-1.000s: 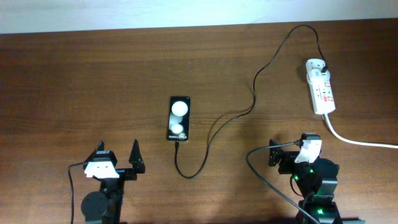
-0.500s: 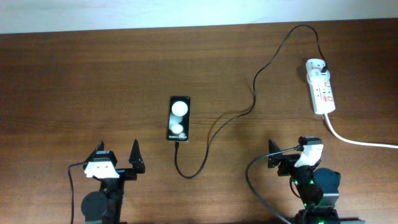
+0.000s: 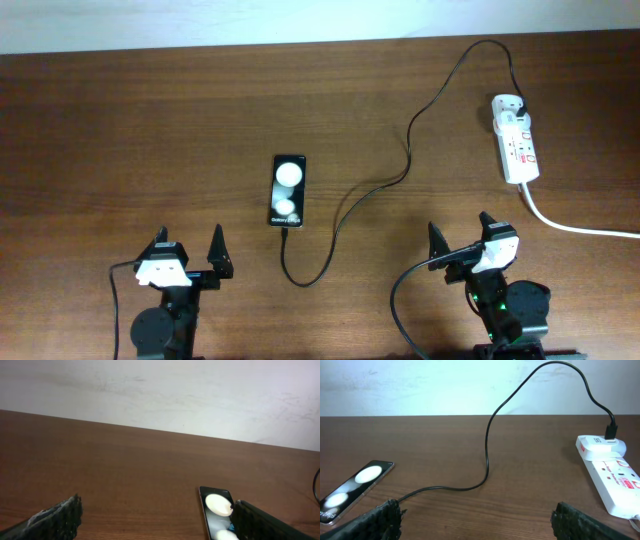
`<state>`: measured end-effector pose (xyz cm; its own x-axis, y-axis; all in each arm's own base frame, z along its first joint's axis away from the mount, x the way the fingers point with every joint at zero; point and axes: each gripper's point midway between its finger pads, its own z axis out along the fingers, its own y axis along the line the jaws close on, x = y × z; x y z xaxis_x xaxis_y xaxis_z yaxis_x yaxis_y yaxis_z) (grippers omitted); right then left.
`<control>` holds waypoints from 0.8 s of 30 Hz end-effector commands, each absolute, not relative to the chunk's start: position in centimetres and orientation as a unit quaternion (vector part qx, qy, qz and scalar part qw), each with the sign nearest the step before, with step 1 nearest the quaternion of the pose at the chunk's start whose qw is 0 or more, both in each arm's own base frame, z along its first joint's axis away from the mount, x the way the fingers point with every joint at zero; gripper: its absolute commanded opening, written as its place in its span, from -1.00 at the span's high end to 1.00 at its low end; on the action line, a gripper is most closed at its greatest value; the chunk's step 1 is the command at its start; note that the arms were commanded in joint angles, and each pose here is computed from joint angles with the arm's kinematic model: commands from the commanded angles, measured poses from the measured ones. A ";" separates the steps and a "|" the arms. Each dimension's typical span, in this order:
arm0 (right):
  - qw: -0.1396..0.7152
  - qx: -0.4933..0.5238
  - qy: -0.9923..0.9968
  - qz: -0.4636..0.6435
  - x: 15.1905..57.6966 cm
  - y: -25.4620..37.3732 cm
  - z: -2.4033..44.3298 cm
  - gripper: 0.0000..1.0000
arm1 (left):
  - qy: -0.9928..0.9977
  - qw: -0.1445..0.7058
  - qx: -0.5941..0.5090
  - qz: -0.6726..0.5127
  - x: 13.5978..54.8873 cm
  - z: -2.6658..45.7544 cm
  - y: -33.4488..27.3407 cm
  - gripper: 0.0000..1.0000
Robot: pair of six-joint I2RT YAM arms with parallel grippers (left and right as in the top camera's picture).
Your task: Plug charger to phone and switch on socket
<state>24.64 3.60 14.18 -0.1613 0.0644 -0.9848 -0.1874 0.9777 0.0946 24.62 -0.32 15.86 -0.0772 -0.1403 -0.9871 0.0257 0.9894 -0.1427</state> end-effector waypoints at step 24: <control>0.679 -0.049 0.727 0.092 24.3 3.7 16.0 -0.97 | 0.732 0.678 -0.036 -0.056 24.6 15.8 -0.3 -0.98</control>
<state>24.32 3.59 16.09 -0.0765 0.0613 -0.9952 -0.1952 0.9779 0.0752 24.62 -0.32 15.86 -0.0772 -0.1403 -0.9871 0.0257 0.9894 -0.1427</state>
